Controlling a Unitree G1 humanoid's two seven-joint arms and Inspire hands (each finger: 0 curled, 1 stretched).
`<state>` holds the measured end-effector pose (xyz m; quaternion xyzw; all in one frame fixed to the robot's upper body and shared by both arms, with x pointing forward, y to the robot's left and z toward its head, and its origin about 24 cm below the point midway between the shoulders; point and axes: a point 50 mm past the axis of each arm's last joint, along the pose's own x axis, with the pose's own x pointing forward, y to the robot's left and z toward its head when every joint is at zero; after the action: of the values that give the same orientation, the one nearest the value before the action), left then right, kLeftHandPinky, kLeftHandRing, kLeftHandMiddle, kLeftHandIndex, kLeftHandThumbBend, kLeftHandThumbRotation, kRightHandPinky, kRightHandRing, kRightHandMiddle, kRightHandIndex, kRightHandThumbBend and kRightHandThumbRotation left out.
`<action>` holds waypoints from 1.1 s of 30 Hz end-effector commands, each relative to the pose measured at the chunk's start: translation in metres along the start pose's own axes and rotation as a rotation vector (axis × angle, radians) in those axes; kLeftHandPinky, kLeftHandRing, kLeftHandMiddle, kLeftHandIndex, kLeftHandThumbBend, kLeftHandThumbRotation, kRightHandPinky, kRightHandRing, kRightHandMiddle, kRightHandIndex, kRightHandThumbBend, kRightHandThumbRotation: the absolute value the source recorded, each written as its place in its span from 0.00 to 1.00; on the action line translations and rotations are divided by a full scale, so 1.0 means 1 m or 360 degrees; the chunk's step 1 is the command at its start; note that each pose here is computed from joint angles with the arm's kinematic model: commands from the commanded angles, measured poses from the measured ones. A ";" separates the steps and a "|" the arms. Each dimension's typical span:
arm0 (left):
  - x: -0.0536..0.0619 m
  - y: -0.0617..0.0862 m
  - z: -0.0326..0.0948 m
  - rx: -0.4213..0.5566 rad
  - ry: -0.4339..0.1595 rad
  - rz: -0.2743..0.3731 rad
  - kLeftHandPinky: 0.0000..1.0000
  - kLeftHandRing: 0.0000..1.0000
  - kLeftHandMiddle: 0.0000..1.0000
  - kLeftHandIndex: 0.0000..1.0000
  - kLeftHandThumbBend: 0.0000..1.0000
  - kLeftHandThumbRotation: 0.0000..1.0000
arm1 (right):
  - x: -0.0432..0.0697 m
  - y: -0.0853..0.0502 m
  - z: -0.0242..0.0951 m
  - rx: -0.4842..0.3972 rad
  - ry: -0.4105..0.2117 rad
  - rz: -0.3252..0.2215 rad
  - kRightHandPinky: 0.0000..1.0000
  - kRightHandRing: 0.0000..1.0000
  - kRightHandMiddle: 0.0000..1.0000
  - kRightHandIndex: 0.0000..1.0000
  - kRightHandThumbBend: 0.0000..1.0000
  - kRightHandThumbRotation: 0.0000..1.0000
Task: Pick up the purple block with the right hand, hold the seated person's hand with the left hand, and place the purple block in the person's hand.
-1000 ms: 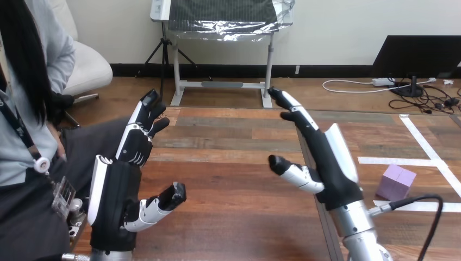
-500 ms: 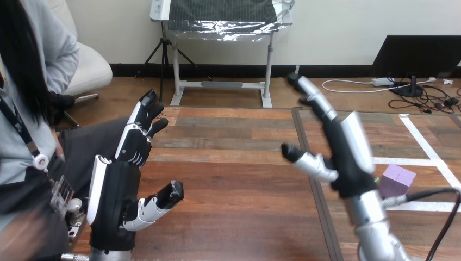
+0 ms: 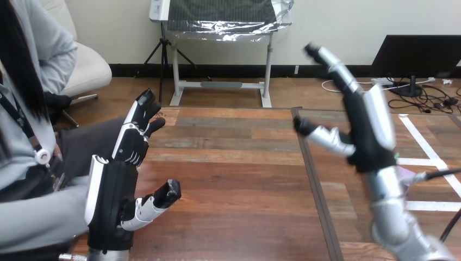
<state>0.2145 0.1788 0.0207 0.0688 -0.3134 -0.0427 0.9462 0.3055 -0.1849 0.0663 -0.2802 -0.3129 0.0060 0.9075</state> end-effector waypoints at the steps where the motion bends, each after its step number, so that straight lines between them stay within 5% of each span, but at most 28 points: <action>1: 0.017 0.001 0.004 0.0011 -0.0120 0.0015 0.86 0.93 0.95 0.93 1.00 0.76 | 0.032 -0.030 0.004 -0.0127 -0.0075 -0.0145 0.80 0.89 0.88 0.88 1.00 0.93; 7: 0.016 0.001 0.004 0.0003 -0.0113 0.0015 0.86 0.93 0.95 0.93 1.00 0.76 | 0.034 -0.040 -0.004 -0.0189 -0.0003 -0.0163 0.80 0.90 0.89 0.89 1.00 0.92; 11: 0.016 0.000 0.004 -0.0005 -0.0113 0.0019 0.86 0.93 0.95 0.93 1.00 0.75 | 0.038 -0.056 -0.016 -0.0330 0.0135 -0.0192 0.82 0.90 0.89 0.90 1.00 0.89; 33: 0.018 -0.001 0.006 -0.0030 -0.0148 0.0030 0.86 0.93 0.95 0.93 1.00 0.77 | 0.040 -0.076 -0.038 -0.0603 0.0414 -0.0187 0.83 0.91 0.87 0.88 0.99 0.83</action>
<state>0.2144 0.1798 0.0211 0.0598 -0.3167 -0.0340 0.9460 0.3294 -0.2594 0.0712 -0.4207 -0.1717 -0.1171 0.8831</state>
